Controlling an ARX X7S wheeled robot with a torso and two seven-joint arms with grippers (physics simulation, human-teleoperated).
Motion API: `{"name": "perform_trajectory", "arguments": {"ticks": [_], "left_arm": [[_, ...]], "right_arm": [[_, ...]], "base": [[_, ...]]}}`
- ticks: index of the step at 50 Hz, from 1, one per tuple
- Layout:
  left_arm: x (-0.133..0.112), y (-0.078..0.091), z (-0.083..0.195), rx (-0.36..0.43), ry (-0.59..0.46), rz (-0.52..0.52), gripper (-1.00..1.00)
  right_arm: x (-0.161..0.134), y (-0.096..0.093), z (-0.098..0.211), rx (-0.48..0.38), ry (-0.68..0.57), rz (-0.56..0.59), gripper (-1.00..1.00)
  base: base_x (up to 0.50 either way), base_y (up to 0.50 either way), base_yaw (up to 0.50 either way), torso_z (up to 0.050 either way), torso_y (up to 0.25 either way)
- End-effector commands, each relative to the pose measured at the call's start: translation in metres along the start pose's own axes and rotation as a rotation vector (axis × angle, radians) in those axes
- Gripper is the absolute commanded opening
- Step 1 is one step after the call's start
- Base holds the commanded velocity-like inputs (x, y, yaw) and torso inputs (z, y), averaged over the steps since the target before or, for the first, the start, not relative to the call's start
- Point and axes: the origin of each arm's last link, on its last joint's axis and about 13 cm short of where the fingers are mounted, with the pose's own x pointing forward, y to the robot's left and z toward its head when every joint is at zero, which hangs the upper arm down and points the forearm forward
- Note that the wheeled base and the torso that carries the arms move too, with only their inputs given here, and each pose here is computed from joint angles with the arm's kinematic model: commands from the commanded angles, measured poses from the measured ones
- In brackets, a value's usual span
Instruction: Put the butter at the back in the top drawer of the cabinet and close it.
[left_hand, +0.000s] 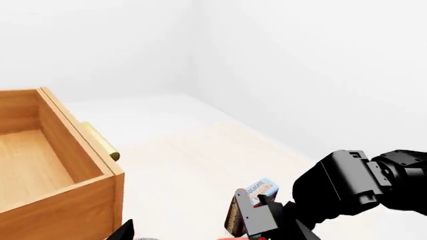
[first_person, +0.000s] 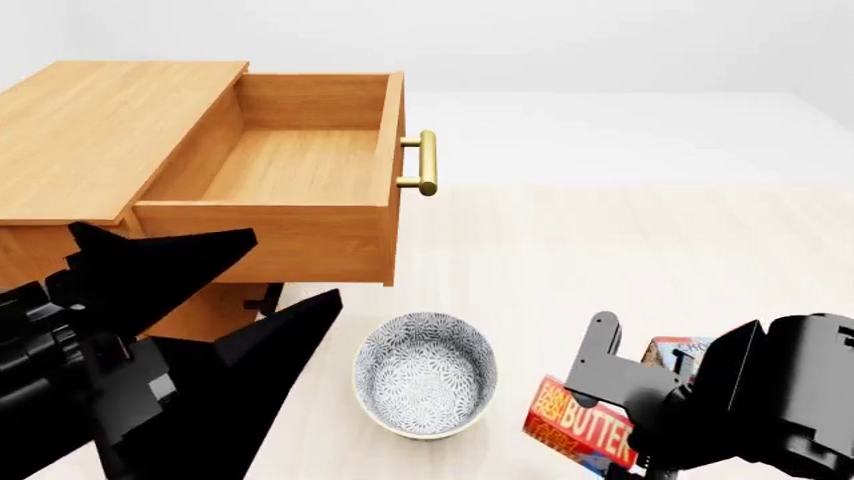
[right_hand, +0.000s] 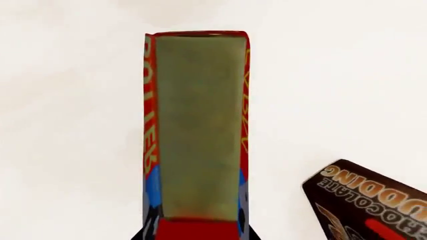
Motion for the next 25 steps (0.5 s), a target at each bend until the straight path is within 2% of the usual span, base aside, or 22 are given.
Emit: {"name": "perform_trajectory", "arguments": {"ticks": [1, 11, 17, 25], "left_arm": [[0.005, 0.008, 0.006, 0.030, 0.065, -0.105, 1.00], [0.022, 0.030, 0.014, 0.029, 0.131, -0.172, 1.00], [0.028, 0.033, 0.021, 0.035, 0.188, -0.226, 1.00], [0.030, 0.034, 0.022, 0.052, 0.229, -0.243, 1.00]], "right_arm": [[-0.036, -0.001, -0.001, -0.016, -0.063, -0.086, -1.00], [-0.058, -0.001, 0.000, -0.032, -0.097, -0.124, -1.00], [-0.070, 0.001, 0.001, -0.053, -0.110, -0.135, -1.00], [-0.084, 0.006, 0.001, -0.090, -0.130, -0.138, -1.00]], "base": [[0.00, 0.00, 0.00, 0.000, 0.000], [0.00, 0.00, 0.00, 0.000, 0.001], [0.00, 0.00, 0.00, 0.000, 0.000], [0.00, 0.00, 0.00, 0.000, 0.001]]}}
